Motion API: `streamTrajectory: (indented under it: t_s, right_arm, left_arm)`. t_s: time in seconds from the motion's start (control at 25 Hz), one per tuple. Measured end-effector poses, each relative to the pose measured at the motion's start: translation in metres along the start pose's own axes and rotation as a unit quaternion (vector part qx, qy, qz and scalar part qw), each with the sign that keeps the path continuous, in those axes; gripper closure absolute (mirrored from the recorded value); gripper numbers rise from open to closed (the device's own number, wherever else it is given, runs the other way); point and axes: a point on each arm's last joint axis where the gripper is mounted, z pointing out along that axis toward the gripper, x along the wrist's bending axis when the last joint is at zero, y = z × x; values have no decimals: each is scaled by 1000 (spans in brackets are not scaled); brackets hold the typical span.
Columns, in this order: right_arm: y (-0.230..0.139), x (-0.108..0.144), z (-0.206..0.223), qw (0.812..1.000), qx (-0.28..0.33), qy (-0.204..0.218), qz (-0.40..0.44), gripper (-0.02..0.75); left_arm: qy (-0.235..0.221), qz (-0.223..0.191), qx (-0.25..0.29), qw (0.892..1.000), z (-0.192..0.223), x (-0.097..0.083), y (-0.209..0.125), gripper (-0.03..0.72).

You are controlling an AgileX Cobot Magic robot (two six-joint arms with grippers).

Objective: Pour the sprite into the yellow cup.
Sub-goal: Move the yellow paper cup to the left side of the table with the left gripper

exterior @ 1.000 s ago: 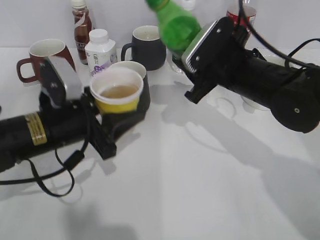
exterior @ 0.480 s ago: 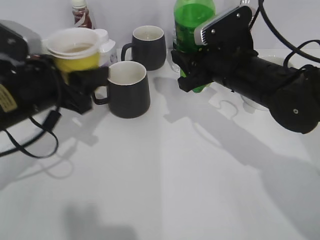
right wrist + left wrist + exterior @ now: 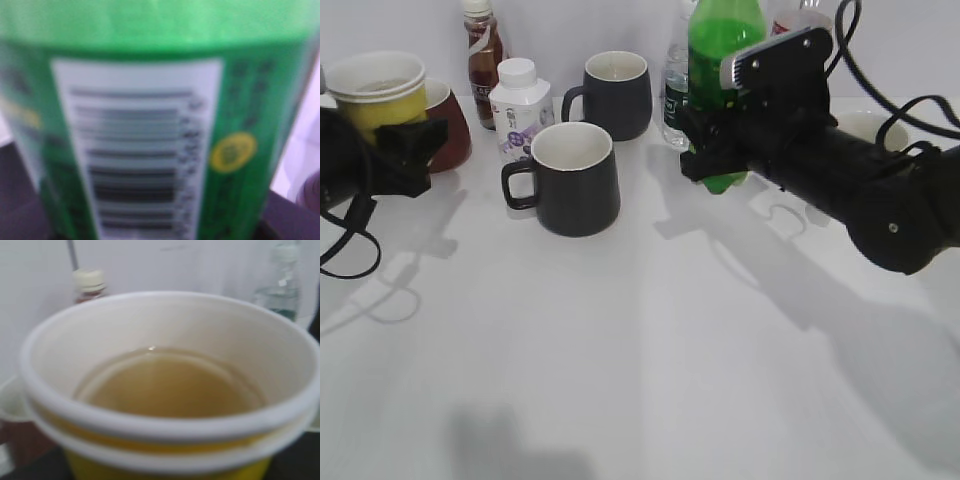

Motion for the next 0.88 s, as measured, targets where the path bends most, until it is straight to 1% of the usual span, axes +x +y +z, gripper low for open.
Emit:
streamTrajectory:
  t_s: [0.12,0.2,0.48,0.68,0.88]
  right_arm:
    - [-8,0,2,1000,11,-1,3,331]
    - [-13,1,3,1000,18,-2,5,331]
    - [-14,0,4,1000,18,-4,7,331]
    - [-14,0,4,1000,17,-5,7,331]
    - [-14,0,4,1000,17,-5,7,331]
  left_arm:
    - [14,-2,12,1000,4,10,-12,264]
    - [15,-5,11,1000,7,12,-20,264]
    - [11,-13,-8,1000,21,14,-54,264]
    - [10,-21,17,1000,32,16,-79,264]
    - [11,-21,21,999,46,20,-90,264]
